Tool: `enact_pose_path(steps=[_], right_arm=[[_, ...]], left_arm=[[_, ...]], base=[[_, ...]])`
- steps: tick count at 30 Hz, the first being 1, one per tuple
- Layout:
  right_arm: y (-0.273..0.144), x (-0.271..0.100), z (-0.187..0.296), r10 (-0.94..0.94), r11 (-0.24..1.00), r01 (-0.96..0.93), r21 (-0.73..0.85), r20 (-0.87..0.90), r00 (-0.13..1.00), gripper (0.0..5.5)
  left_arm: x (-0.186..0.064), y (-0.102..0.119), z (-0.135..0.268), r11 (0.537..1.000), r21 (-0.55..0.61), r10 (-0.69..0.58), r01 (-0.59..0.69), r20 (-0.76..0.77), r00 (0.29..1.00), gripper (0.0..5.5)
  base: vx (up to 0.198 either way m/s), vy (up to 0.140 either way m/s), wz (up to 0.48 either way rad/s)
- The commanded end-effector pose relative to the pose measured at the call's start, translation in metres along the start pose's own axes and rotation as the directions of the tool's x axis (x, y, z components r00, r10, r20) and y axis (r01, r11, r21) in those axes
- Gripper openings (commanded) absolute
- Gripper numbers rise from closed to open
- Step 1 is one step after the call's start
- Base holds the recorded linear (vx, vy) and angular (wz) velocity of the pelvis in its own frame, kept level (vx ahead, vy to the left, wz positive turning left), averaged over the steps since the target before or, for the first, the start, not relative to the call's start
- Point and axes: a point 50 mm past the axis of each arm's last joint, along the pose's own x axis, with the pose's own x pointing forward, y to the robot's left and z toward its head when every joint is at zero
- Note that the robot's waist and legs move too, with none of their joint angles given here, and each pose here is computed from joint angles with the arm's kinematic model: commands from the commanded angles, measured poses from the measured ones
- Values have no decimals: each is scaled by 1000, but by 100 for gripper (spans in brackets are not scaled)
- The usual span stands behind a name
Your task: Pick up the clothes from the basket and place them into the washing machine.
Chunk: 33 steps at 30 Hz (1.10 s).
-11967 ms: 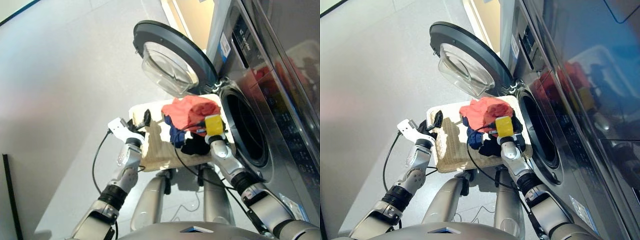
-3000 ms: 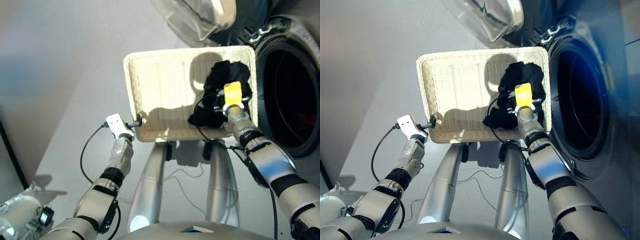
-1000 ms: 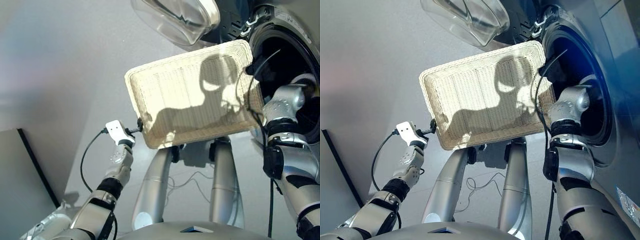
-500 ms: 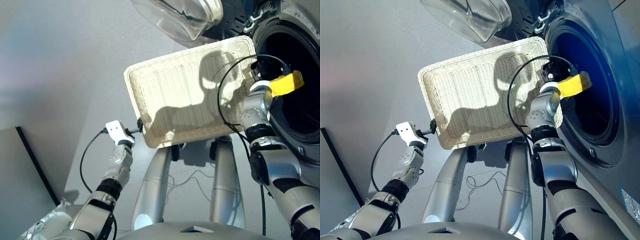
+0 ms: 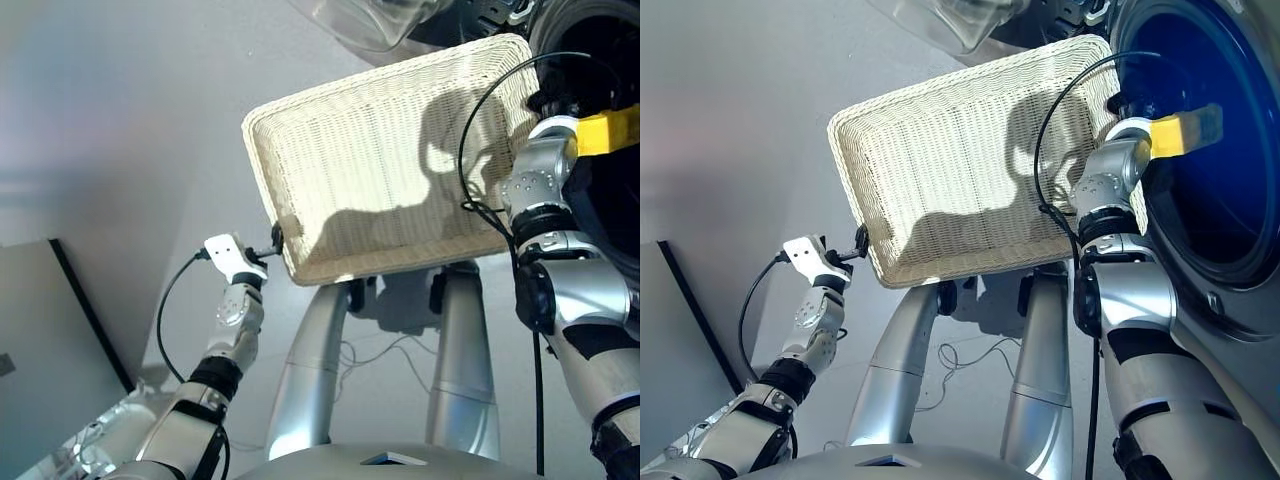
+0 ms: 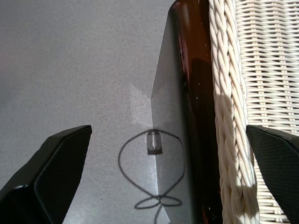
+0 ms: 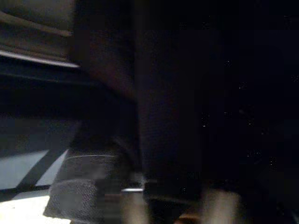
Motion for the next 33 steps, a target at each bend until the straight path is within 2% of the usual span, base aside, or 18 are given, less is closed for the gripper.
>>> enact_pose_path(steps=[1, 3, 6, 11, 13, 17, 18, 19, 23, 28, 33], right_arm=[[51, 5, 32, 177, 983, -171, -66, 109, 978, 0], [56, 5, 43, 200, 979, -192, -62, 153, 968, 0], [82, -5, 87, 280, 952, -304, 13, 361, 890, 0], [80, -9, 143, 197, 953, -293, 77, 577, 792, 0], [70, -7, 150, 138, 959, -256, 118, 598, 790, 0], [53, 4, 135, 128, 985, -168, 27, 531, 838, 0], [38, 13, 110, 121, 993, -106, -59, 419, 900, 110], [35, 13, 96, 152, 987, -122, -104, 364, 919, 550], [13, 12, 37, 210, 938, -174, -299, 93, 973, 550], [-18, -14, -29, 250, 875, -298, -382, -171, 953, 550], [-37, -38, -59, 281, 834, -377, -402, -277, 919, 550]], left_arm=[[0, 26, -9, 992, 60, 117, -112, -83, 990, 550], [0, 27, -7, 992, 53, 115, -111, -74, 991, 550], [-1, 28, -2, 992, 46, 124, -122, -43, 991, 550], [-2, 35, -2, 986, 56, 156, -154, -34, 987, 550], [-4, 37, -4, 985, 60, 164, -162, -43, 985, 550], [-7, 41, -9, 983, 73, 174, -169, -65, 983, 550], [-7, 43, -11, 982, 78, 181, -175, -80, 980, 550], [-7, 43, -11, 982, 70, 181, -175, -81, 980, 550], [-7, 45, -13, 985, 72, 166, -159, -103, 981, 550], [-10, 48, -17, 988, 59, 152, -146, -122, 981, 550], [-12, 53, -17, 985, 53, 169, -164, -118, 979, 550]], base=[[0, 0, 0], [0, 0, 0], [0, 0, 0], [0, 0, 0], [0, 0, 0], [0, 0, 0], [0, 0, 0], [0, 0, 0], [0, 0, 0], [0, 0, 0], [-1, -11, 15]])
